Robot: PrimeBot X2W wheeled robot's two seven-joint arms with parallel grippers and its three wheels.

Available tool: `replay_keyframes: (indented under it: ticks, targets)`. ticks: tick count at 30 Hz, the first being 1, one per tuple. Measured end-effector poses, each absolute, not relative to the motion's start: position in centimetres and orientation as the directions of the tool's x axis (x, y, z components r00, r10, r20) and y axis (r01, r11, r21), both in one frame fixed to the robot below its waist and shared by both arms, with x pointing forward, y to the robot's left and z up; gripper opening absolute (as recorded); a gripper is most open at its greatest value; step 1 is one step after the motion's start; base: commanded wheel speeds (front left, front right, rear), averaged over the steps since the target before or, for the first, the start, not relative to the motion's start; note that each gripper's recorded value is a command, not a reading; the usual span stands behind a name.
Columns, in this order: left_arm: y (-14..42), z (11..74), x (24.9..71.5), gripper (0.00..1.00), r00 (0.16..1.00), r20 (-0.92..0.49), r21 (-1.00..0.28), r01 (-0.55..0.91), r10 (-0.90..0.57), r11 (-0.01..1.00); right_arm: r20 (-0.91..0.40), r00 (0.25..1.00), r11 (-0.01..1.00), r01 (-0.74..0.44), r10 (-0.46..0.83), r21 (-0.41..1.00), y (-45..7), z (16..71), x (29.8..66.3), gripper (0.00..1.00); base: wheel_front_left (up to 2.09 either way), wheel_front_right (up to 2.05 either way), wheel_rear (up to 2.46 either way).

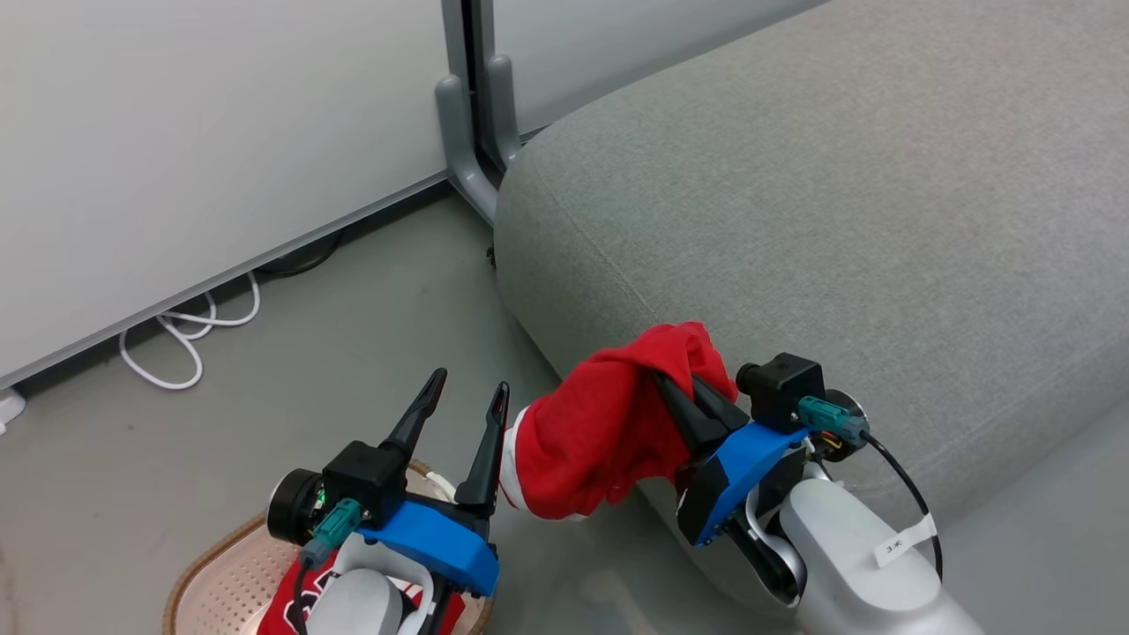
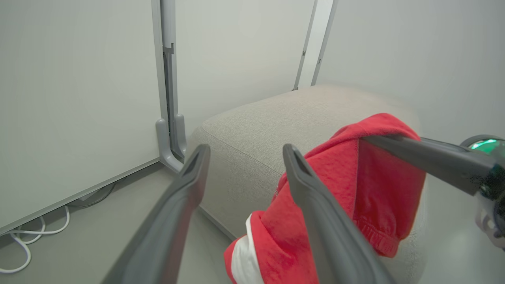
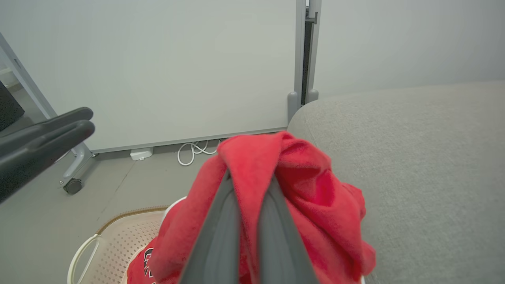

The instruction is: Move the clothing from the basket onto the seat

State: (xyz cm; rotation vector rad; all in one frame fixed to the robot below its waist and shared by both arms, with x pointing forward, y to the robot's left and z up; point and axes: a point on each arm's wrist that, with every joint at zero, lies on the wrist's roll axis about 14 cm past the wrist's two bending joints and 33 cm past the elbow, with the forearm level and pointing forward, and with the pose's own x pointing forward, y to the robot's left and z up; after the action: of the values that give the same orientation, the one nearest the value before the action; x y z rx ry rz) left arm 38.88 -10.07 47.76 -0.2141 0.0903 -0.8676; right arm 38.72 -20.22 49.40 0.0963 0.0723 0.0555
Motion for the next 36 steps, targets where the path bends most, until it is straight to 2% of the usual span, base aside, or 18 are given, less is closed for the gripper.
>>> replay_keyframes:
  ticks: [10, 24, 29, 36]
  targets:
    - [-12.8, 47.5, 38.0, 1.00, 0.578, 0.008, -0.230, 0.795, -0.816, 0.561, -0.075, 0.997, 0.995, 0.022, -0.015, 0.099, -22.6, 49.3, 37.1, 0.00, 0.00, 0.00, 0.00]
    - [-13.1, 46.5, 38.3, 1.00, 0.560, -0.010, -0.237, 0.804, -0.829, 0.546, -0.088, 0.995, 0.991, 0.063, -0.053, 0.118, -23.7, 48.7, 37.3, 0.00, 0.00, 0.00, 0.00]
    - [-12.6, 45.8, 38.9, 1.00, 0.569, -0.016, -0.244, 0.795, -0.822, 0.555, -0.057, 0.995, 0.989, 0.092, -0.086, 0.115, -25.2, 50.1, 38.9, 0.00, 0.00, 0.00, 0.00]
    - [-11.9, 44.1, 40.4, 1.00, 0.569, -0.032, -0.238, 0.794, -0.822, 0.559, -0.007, 0.982, 0.978, 0.190, -0.190, 0.084, -29.7, 52.7, 42.6, 0.00, 0.00, 0.00, 0.00]
